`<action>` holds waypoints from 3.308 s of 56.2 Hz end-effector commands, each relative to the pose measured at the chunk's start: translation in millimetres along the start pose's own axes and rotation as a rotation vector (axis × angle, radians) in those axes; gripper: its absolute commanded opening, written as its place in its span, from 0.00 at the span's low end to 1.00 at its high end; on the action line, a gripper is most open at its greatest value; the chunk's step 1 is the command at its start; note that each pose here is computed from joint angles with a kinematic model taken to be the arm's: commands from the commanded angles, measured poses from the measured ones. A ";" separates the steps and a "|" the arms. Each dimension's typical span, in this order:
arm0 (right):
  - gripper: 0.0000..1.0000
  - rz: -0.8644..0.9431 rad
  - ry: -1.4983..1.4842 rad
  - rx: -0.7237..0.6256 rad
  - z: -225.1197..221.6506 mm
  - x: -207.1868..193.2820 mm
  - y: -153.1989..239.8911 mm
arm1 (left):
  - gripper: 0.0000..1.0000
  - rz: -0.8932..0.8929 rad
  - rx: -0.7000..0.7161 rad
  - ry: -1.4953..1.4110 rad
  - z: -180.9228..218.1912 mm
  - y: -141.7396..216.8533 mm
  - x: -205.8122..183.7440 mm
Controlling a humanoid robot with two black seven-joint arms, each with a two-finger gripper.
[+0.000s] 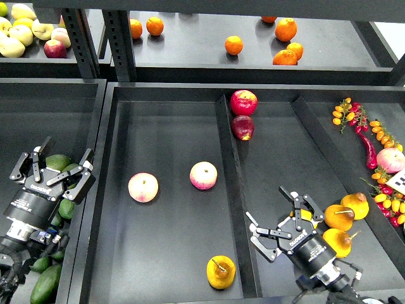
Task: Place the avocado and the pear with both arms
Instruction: 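Move the right gripper down toward the yellow pear, then lower the right gripper onto the pear and close it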
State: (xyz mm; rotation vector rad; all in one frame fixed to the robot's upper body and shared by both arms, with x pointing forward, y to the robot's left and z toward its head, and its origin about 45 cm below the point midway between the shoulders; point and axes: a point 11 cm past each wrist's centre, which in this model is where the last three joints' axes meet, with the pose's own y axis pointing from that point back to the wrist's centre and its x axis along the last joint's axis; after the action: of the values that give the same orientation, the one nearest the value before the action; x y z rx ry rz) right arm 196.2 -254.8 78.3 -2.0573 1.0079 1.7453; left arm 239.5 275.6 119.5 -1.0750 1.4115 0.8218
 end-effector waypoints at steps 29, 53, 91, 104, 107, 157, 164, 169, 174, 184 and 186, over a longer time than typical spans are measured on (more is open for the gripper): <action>1.00 0.207 0.491 -0.510 -43.0 4.7 11.7 | 0.99 -0.014 0.049 -0.032 -11.9 -7.2 -6.4; 0.99 0.249 0.542 -0.577 -36.1 25.8 -14.6 | 0.99 -0.020 0.092 -0.029 -27.0 -13.1 -6.5; 0.99 0.234 0.495 -0.632 -3.0 39.5 -44.9 | 0.99 -0.031 0.167 -0.026 -49.8 -24.4 -7.2; 0.99 0.232 0.488 -0.658 6.2 41.7 -45.1 | 0.99 -0.028 0.176 -0.023 -52.9 -24.2 -6.2; 0.99 0.232 0.485 -0.659 7.5 42.4 -45.8 | 0.99 -0.028 0.176 -0.023 -52.9 -24.2 -6.2; 0.95 0.246 0.444 -0.655 21.4 53.0 -62.9 | 0.99 -0.030 0.191 -0.020 -57.2 -26.3 -6.1; 0.93 0.238 0.439 -0.656 24.5 51.7 -66.7 | 0.99 -0.028 0.195 -0.019 -58.6 -26.3 -5.6; 0.91 0.234 0.439 -0.654 24.9 50.8 -68.6 | 0.99 -0.030 0.196 -0.019 -58.6 -26.8 -6.0; 0.89 0.234 0.438 -0.654 25.3 50.9 -68.8 | 0.99 -0.032 0.197 -0.021 -58.6 -27.8 -6.7; 0.85 0.241 0.434 -0.653 25.3 52.8 -67.8 | 0.99 -0.034 0.199 -0.021 -59.0 -28.9 -7.2; 0.84 0.240 0.432 -0.652 25.3 52.8 -67.8 | 0.99 -0.036 0.200 -0.022 -59.0 -29.4 -7.6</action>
State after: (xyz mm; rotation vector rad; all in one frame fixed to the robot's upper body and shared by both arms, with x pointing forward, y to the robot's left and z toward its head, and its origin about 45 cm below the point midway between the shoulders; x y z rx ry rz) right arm 223.4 -207.9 7.4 -2.9266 0.8925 1.9791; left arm 244.9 212.7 136.5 -0.9333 1.4220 0.6536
